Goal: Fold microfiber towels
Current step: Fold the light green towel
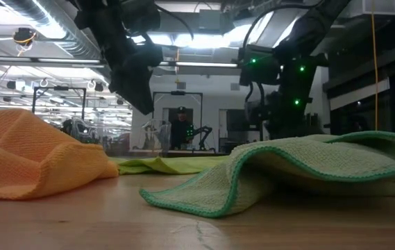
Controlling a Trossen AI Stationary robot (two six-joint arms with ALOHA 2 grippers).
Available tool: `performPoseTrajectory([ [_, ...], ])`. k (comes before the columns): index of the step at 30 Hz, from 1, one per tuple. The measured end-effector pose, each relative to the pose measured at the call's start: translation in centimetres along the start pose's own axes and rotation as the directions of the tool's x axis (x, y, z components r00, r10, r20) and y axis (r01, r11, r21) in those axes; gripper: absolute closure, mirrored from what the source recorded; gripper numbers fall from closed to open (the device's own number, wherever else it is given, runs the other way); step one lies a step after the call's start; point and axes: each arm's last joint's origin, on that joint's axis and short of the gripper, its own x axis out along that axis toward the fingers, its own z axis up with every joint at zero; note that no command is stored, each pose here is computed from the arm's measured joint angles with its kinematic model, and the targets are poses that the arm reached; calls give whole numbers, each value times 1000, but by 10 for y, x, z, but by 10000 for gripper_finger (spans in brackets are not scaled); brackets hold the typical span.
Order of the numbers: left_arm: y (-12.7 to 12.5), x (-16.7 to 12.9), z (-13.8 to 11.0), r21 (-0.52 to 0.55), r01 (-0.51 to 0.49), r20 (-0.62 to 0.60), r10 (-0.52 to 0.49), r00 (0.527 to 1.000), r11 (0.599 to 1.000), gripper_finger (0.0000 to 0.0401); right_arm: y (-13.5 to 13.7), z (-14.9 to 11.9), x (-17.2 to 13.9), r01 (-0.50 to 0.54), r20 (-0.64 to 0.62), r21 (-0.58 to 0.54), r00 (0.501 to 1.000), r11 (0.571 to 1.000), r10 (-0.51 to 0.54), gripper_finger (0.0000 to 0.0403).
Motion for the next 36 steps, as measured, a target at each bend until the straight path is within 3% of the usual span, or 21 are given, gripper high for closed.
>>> performPoseTrajectory([
  [19,-3,2,-4,23,-48,16,48,999,999,274,-3,6,4,28,45,-118,999,993,-23,250],
  [24,-3,2,-4,23,-48,16,48,999,999,274,-2,5,5,19,47,-108,999,994,-14,296],
  [30,-3,2,-4,23,-48,17,47,999,999,274,-2,6,5,14,52,20,999,1000,-15,390],
  [36,-2,2,-4,22,-82,31,81,996,996,274,-1,10,-8,94,49,17,994,995,-95,397],
])
